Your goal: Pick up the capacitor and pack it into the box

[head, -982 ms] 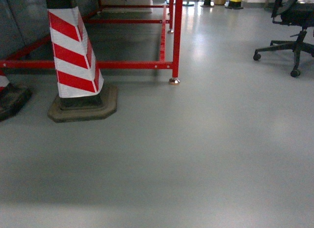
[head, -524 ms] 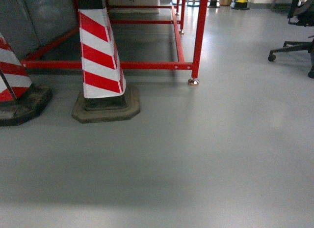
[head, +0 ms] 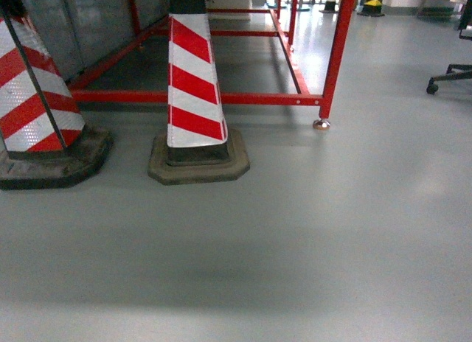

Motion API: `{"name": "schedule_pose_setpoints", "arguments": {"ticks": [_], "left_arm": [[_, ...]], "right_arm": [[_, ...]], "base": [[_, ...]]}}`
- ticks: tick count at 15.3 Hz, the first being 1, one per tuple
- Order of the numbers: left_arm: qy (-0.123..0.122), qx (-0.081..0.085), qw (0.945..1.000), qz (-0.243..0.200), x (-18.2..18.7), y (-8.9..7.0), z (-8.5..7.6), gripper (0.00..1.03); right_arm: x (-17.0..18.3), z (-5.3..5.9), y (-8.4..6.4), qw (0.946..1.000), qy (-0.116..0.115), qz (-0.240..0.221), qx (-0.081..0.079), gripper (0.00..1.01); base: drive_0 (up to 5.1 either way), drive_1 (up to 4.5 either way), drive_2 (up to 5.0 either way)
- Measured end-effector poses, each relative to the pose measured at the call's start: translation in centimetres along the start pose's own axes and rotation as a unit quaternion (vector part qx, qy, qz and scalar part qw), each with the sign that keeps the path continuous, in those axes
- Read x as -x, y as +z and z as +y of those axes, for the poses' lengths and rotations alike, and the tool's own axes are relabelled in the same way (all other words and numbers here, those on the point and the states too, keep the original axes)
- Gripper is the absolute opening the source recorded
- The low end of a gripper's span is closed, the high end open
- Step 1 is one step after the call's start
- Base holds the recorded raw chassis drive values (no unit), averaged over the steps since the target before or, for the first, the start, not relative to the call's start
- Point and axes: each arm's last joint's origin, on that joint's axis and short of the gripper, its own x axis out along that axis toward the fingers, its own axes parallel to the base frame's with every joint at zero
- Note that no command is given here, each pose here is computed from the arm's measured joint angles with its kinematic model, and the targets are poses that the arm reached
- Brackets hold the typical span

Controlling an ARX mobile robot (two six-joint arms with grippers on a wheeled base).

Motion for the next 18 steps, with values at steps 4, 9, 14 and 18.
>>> {"name": "schedule_pose_setpoints", "arguments": {"ticks": [4, 9, 14, 18], "left_arm": [[-0.002, 0.000, 1.0000, -0.001, 0.00, 0.02, -0.01, 0.43], [-0.002, 0.000, 1.0000, -0.001, 0.00, 0.01, -0.01, 0.43], [-0.003, 0.000, 1.0000, -0.001, 0.00, 0.01, -0.02, 0.43], [-0.003, 0.000, 1.0000, -0.001, 0.00, 0.02, -0.02, 0.43]], "right_arm": [[0.01, -0.01, -0.03, 1.0000, -0.001, 0.001, 0.000, 0.98], [0.01, -0.01, -0.01, 1.0000, -0.001, 0.001, 0.000, 0.98], [0.01, -0.01, -0.03, 1.0000, -0.001, 0.002, 0.000, 0.98], [0.01, -0.01, 0.00, 1.0000, -0.002, 0.001, 0.000, 0.98]], "base": [[0.0, 0.00, 0.0], [0.0, 0.00, 0.0], [0.0, 2.45, -2.5], [0.1, 4.11, -4.0]]}}
